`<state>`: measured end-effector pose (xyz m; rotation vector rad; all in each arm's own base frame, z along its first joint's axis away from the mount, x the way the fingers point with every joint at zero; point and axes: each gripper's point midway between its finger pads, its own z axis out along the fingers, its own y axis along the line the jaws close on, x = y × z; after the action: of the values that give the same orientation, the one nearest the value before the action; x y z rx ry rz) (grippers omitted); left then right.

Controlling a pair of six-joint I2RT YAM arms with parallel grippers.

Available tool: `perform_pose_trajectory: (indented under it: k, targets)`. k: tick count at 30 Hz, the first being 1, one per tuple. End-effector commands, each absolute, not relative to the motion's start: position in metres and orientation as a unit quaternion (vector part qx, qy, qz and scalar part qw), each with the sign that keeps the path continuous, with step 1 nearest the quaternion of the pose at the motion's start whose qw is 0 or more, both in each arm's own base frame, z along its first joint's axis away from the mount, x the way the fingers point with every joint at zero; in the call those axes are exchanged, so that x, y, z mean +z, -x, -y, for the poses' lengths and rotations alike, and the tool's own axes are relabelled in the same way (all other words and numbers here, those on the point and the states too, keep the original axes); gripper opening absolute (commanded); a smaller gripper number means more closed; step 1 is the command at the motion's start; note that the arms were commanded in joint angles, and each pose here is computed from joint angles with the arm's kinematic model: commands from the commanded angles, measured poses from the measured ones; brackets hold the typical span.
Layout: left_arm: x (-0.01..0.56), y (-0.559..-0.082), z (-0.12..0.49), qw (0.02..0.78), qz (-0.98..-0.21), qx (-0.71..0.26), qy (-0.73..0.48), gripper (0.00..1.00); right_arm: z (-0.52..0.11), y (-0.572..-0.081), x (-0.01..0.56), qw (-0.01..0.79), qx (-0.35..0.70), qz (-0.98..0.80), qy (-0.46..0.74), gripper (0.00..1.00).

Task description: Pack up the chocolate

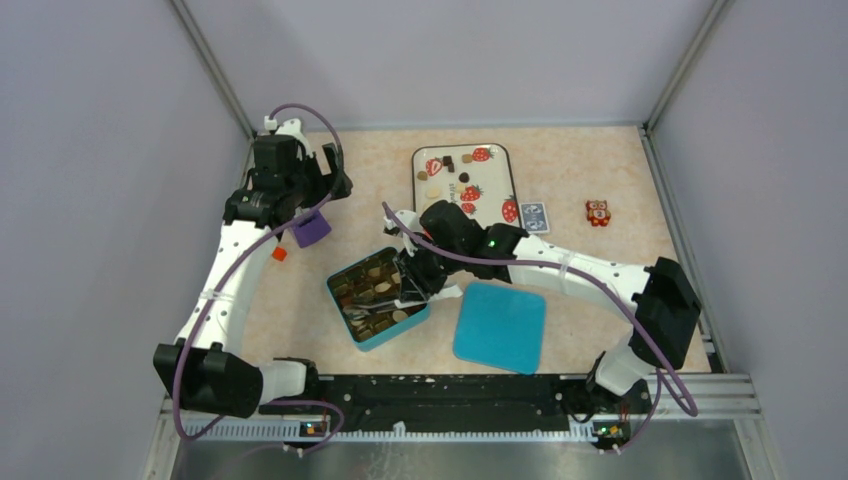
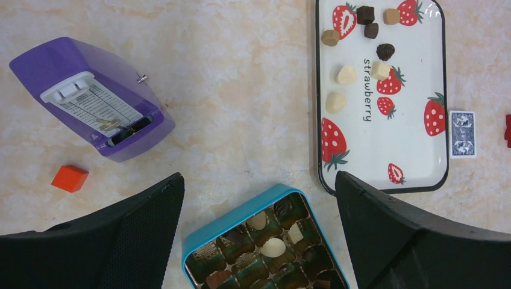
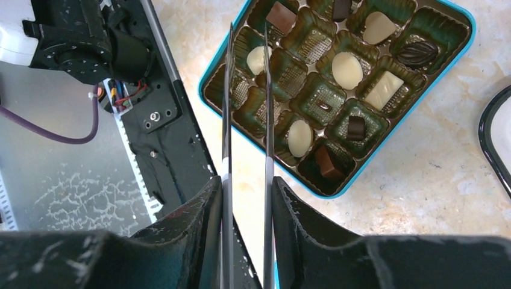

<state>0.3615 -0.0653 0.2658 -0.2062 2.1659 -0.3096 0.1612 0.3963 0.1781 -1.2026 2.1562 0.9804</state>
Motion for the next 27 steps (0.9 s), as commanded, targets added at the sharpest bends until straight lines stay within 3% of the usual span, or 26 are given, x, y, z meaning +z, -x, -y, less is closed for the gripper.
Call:
perform_pose_trajectory:
  k: [1,8,13,17,23,27]
  targets:
    - [0.277,-0.365,0.064,0.476,-0.867,-0.127,0.081,0.99,-0.417,-0.167,0.216,0.288,0.388,-0.756,0.442,0.29]
    - [0.278,-0.366,0.062,0.477,-0.866,-0.125,0.082,0.99,-0.413,-0.168,0.237,0.315,0.394,-0.745,0.436,0.0]
    - [0.285,-0.369,0.065,0.482,-0.863,-0.131,0.078,0.99,-0.396,-0.178,0.257,0.359,0.381,-0.744,0.416,0.0]
    - [0.291,-0.369,0.065,0.487,-0.86,-0.131,0.077,0.99,-0.354,-0.214,0.267,0.406,0.337,-0.768,0.362,0.0]
    - [0.295,-0.369,0.065,0.491,-0.857,-0.134,0.077,0.99,-0.23,-0.297,0.267,0.489,0.186,-0.838,0.158,0.0]
    - [0.294,-0.371,0.067,0.49,-0.858,-0.139,0.074,0.99,-0.148,-0.326,0.259,0.513,0.117,-0.85,0.023,0.0]
